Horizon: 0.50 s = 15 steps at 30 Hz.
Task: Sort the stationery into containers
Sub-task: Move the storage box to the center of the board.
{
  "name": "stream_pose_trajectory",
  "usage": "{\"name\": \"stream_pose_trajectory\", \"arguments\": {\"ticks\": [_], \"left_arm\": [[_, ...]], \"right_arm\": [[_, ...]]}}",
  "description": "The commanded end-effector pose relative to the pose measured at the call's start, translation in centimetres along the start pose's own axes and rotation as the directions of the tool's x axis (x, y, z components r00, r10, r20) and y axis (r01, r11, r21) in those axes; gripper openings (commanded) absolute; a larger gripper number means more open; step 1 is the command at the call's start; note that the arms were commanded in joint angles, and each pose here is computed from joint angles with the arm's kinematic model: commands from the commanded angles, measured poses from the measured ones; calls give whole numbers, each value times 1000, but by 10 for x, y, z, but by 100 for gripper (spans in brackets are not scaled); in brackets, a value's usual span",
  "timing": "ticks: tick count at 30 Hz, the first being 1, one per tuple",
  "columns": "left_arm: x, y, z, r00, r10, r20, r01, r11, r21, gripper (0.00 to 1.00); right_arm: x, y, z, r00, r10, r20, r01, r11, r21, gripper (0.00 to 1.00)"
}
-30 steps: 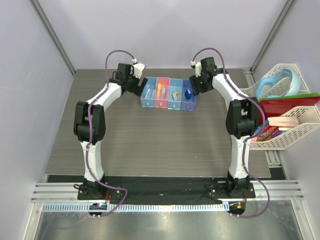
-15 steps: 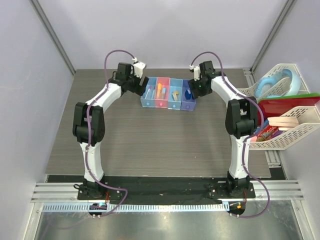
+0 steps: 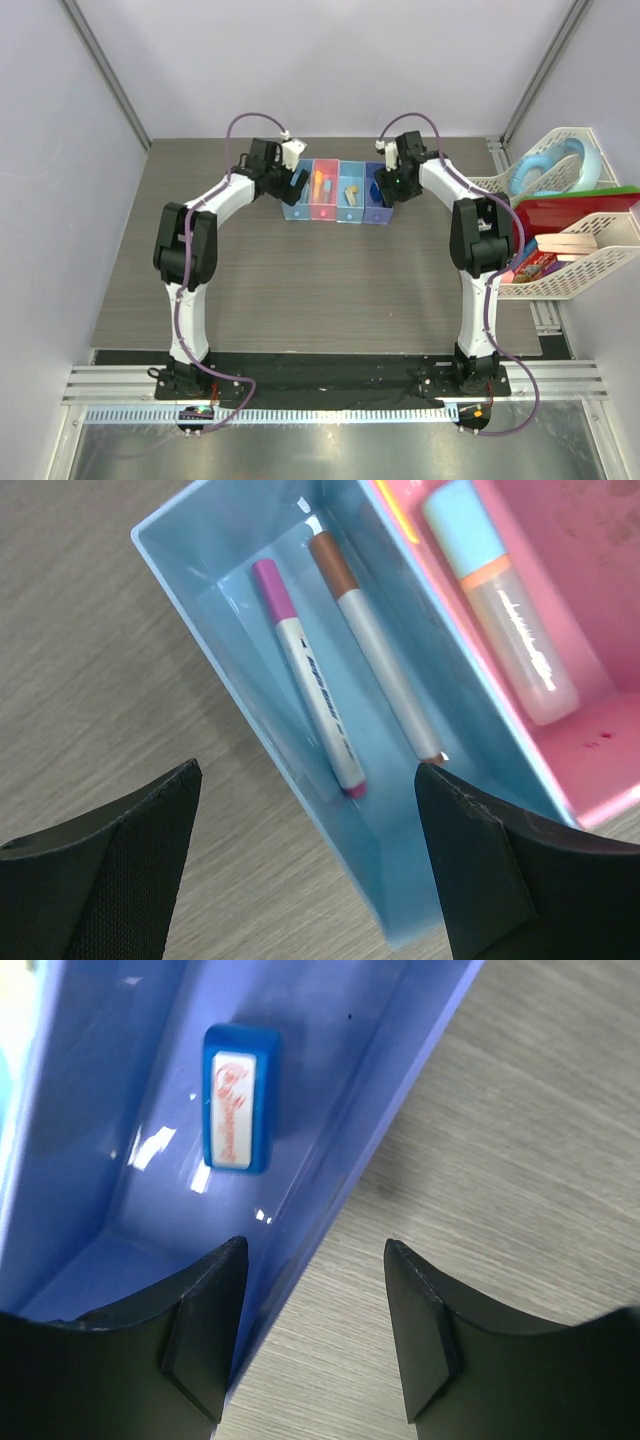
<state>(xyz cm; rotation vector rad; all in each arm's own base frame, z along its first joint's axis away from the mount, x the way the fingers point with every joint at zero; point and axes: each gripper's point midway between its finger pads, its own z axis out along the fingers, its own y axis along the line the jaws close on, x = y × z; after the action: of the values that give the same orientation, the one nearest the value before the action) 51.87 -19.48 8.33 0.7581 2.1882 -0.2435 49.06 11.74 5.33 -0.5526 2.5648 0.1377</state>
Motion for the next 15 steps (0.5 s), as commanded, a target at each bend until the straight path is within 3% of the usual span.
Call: {"name": "stream_pose_trajectory", "arguments": {"ticks": [1,15], "left_arm": [[8,-10,-12,1000,20,-12,-20,1000,21,87],[43,-54,-71,999,2,-54,3,995,99,85]], "right_arm": [[2,10,-13,1000,-25,12,25,1000,-4,62],[54,44,-49,998,-62,-17,62,997,-47,62]]}}
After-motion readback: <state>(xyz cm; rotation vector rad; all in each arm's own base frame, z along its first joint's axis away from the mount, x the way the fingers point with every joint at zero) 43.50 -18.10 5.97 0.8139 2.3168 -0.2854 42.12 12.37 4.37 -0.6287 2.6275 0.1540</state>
